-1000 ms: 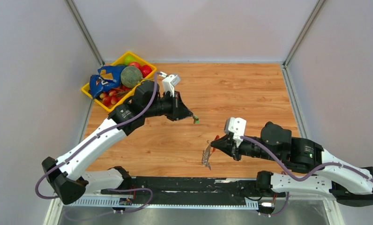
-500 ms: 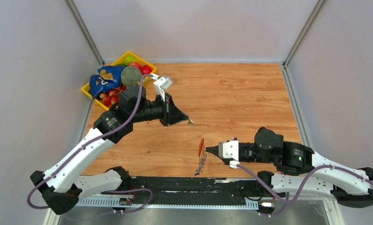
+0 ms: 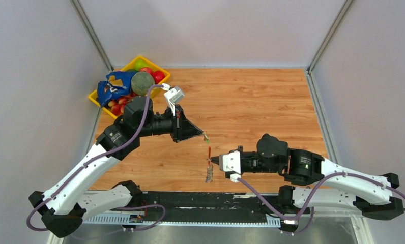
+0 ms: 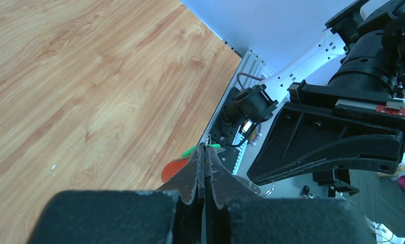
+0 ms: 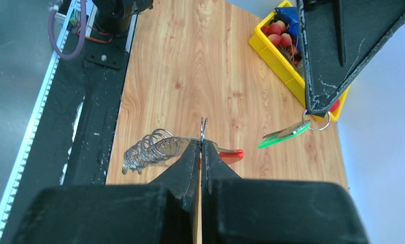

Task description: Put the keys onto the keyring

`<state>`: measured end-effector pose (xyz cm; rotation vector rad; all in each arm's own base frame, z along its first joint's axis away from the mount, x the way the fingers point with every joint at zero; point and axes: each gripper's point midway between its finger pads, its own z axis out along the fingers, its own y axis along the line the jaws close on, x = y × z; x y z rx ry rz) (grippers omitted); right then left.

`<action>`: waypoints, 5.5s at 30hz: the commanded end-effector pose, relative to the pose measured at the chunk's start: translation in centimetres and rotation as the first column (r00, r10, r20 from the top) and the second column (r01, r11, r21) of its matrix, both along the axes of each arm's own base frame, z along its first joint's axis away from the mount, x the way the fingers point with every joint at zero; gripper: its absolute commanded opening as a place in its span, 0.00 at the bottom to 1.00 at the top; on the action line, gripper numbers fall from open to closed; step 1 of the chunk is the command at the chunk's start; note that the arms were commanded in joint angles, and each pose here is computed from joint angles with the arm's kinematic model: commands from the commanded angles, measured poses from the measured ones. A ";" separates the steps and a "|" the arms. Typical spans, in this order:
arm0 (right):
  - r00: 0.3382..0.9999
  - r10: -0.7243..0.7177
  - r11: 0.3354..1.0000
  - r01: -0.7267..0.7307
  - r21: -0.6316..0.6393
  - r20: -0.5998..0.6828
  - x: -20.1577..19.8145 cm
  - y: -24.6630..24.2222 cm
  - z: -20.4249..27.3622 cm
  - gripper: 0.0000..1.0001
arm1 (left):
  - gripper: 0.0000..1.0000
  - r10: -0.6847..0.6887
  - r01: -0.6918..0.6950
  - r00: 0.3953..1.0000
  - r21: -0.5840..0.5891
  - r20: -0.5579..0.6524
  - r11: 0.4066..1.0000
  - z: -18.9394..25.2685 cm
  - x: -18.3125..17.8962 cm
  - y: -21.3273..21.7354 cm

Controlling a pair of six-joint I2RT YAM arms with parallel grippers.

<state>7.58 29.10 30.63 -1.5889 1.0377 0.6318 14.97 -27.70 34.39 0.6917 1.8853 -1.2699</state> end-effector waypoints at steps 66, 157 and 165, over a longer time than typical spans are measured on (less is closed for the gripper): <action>0.905 0.168 0.983 -0.121 0.142 -0.390 -3.9 4.6 9.6 0.00 | 0.00 -0.306 0.485 0.651 -0.070 0.695 0.872 3.7 -10.8 4.4; 0.929 0.153 0.834 0.061 0.549 -0.337 -1.1 2.5 13.3 0.00 | 0.39 -0.046 0.259 0.654 -0.166 0.755 0.951 6.0 -8.3 6.3; 0.920 0.255 0.798 -0.027 0.602 -0.297 -2.7 2.4 13.8 0.00 | 0.44 0.055 0.319 0.647 -0.336 0.760 0.886 10.5 -10.0 6.9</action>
